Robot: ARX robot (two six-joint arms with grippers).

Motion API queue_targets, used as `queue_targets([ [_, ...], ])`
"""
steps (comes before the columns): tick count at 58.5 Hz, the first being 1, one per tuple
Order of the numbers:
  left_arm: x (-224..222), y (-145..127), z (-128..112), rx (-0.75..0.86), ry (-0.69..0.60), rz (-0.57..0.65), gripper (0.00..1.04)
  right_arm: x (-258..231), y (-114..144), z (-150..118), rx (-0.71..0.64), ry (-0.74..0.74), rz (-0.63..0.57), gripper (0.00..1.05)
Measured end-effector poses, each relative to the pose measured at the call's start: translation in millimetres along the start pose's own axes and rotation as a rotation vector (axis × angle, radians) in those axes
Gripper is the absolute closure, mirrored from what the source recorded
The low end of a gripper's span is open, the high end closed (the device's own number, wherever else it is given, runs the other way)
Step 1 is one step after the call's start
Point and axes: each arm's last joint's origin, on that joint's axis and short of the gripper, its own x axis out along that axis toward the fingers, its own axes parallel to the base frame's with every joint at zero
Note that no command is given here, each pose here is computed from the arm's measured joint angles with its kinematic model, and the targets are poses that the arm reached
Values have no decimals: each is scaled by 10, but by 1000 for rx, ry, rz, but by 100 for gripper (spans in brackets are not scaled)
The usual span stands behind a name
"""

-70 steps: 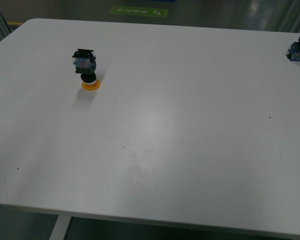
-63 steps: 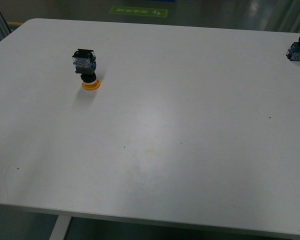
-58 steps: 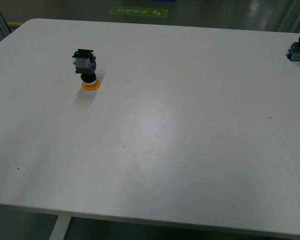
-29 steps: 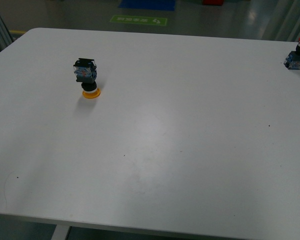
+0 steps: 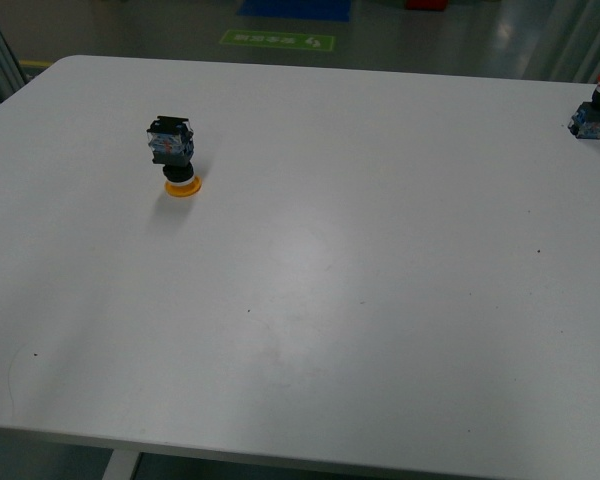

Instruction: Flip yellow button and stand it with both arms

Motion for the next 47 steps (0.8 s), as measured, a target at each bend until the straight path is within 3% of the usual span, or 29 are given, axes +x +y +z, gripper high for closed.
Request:
queue_targets([
  [44,1,1,0,0,2,3,7,0,0,0,0,0,0,7],
  [47,15,25,-21,-56,139,55,7,0,0,0,0,0,0,7],
])
